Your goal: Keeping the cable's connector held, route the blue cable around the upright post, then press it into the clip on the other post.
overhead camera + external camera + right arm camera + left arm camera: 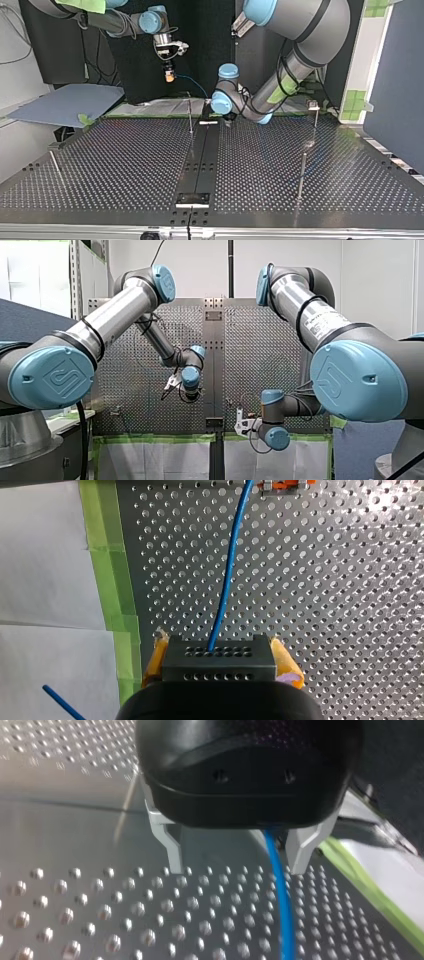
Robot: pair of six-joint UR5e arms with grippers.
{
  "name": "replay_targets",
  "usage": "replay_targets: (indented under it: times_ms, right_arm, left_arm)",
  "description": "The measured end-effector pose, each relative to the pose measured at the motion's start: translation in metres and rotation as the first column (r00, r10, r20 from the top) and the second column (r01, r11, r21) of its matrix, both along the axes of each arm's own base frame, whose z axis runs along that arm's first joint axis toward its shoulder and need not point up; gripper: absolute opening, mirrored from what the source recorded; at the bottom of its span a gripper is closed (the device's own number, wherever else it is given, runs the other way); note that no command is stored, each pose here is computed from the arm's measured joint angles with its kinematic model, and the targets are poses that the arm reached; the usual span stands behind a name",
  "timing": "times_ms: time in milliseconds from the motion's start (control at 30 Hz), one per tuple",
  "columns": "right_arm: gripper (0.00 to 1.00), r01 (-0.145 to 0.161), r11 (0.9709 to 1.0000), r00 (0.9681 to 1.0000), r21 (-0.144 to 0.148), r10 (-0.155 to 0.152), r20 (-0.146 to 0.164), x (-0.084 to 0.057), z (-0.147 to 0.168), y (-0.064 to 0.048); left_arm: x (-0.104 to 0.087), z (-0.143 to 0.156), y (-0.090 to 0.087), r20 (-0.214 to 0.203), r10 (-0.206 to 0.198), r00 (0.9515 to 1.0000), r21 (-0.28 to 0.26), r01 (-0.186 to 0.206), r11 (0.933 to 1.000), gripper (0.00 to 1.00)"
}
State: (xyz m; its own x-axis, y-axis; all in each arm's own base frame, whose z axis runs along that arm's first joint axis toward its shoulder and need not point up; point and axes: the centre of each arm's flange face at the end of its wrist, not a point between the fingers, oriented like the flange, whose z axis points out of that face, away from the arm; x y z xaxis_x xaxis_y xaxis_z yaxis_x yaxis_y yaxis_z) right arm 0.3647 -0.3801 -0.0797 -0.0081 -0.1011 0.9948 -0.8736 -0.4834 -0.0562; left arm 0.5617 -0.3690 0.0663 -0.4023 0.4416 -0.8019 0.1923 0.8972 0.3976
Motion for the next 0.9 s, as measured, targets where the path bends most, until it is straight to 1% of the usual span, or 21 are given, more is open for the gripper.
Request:
replay_targets:
  times_ms: [167,267,300,400,467,567,667,700,733,800,900]
  right_arm:
    - [0.00,-0.008,1.0000,1.0000,-0.003,0.008,0.002,0.001,0.000,0.000]
    - [0.00,-0.018,0.9998,0.9998,-0.004,0.018,0.003,0.002,0.000,0.000]
    - [0.00,-0.023,0.9997,0.9997,-0.003,0.023,0.003,0.002,0.000,0.001]
    - [0.00,-0.042,0.9991,0.9991,-0.003,0.042,0.005,0.004,0.001,0.001]
    - [0.00,-0.052,0.9986,0.9986,-0.003,0.052,0.006,0.005,0.001,0.000]
    - [0.00,-0.057,0.9983,0.9983,-0.004,0.058,0.007,0.006,0.001,0.000]
    - [0.00,-0.064,0.9979,0.9979,0.002,0.064,0.004,0.007,0.001,0.000]
    - [0.00,-0.067,0.9978,0.9978,0.004,0.067,0.004,0.007,0.001,0.000]
    - [0.00,-0.069,0.9976,0.9976,0.006,0.069,0.003,0.007,0.000,0.000]
    - [0.00,-0.071,0.9974,0.9975,0.008,0.071,0.003,0.007,0.000,0.000]
    - [0.00,-0.071,0.9974,0.9975,0.010,0.071,0.003,0.006,0.000,-0.001]
  left_arm:
    - [-0.006,-0.002,-0.009,-0.022,-0.029,0.9993,-0.056,0.028,0.9981,0.98]
    - [-0.012,-0.011,-0.014,-0.058,-0.049,0.9972,-0.085,0.044,0.9954,0.98]
    - [-0.015,-0.018,-0.015,-0.078,-0.056,0.9954,-0.096,0.049,0.9942,0.98]
    - [-0.023,-0.032,-0.021,-0.117,-0.076,0.9902,-0.124,0.062,0.9903,0.98]
    - [-0.027,-0.036,-0.027,-0.127,-0.093,0.9875,-0.143,0.074,0.9870,0.98]
    - [-0.034,-0.039,-0.037,-0.138,-0.127,0.9823,-0.167,0.103,0.9806,0.98]
    - [-0.042,-0.040,-0.047,-0.151,-0.164,0.9748,-0.186,0.134,0.9733,0.98]
    - [-0.045,-0.040,-0.050,-0.159,-0.178,0.9711,-0.191,0.147,0.9705,0.98]
    - [-0.047,-0.040,-0.052,-0.164,-0.187,0.9685,-0.194,0.155,0.9687,0.98]
    - [-0.052,-0.041,-0.056,-0.174,-0.204,0.9633,-0.197,0.169,0.9658,0.98]
    - [-0.058,-0.041,-0.062,-0.185,-0.220,0.9578,-0.197,0.183,0.9633,0.98]
